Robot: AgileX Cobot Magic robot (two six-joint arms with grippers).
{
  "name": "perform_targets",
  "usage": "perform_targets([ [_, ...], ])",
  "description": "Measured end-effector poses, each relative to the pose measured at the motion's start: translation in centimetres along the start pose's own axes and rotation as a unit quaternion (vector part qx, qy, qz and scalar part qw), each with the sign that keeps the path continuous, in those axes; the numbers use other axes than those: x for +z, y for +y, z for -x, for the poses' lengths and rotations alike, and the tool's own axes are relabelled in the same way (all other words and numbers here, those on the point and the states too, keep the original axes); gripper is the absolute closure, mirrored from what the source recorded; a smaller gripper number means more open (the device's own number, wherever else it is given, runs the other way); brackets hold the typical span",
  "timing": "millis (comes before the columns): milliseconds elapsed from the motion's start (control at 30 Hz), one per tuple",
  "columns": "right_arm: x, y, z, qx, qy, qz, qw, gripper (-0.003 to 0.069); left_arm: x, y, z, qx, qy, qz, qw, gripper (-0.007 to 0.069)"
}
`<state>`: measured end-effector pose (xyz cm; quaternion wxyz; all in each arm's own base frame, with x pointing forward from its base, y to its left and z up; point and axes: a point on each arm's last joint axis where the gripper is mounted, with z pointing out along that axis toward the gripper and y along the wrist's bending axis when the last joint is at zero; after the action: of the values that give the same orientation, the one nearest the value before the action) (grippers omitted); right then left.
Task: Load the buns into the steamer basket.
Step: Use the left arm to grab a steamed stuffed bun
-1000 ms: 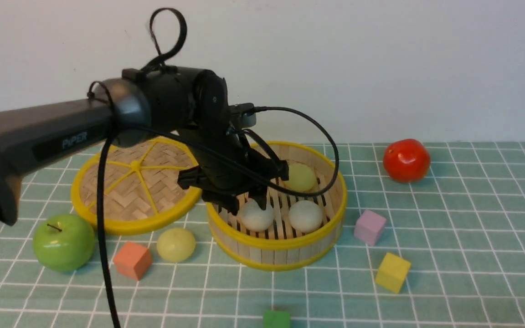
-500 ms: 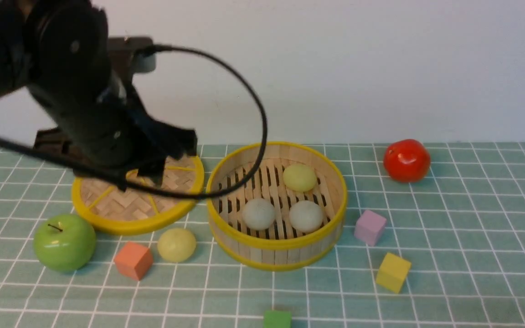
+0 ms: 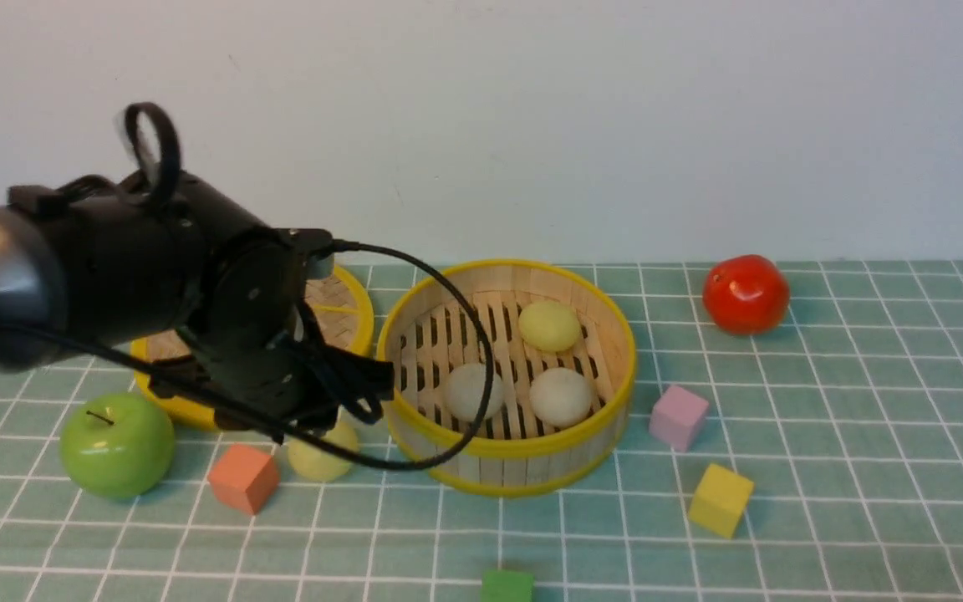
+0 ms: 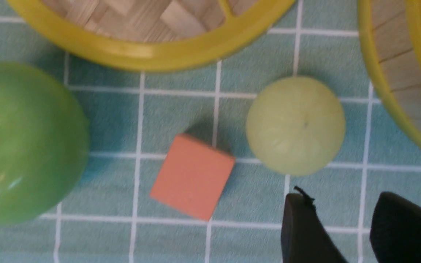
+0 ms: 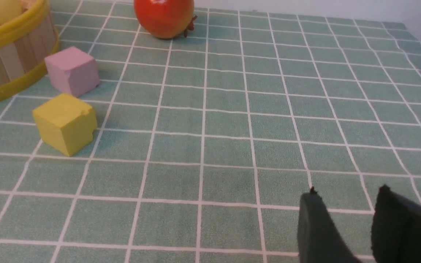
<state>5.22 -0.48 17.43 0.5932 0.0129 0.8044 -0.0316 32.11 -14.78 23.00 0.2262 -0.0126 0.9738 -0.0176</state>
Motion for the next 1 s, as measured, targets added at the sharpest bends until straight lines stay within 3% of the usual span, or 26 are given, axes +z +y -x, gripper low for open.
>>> perform_targets([
  [367,0.0,0.0,0.0,0.000,0.000,0.000,1.000,0.0421,4.0,-1.4,2.7,0.036,0.015,0.043,0.998,0.0360],
  [700,0.0,0.0,0.0,0.000,0.000,0.000,1.000,0.0421,5.6,0.3,2.8,-0.003,0.063,0.019,0.998,0.0359],
  [1000,0.0,0.0,0.0,0.000,0.000,0.000,1.000,0.0421,6.9,0.1,2.6,-0.001,0.072,0.015,0.997,0.0363],
])
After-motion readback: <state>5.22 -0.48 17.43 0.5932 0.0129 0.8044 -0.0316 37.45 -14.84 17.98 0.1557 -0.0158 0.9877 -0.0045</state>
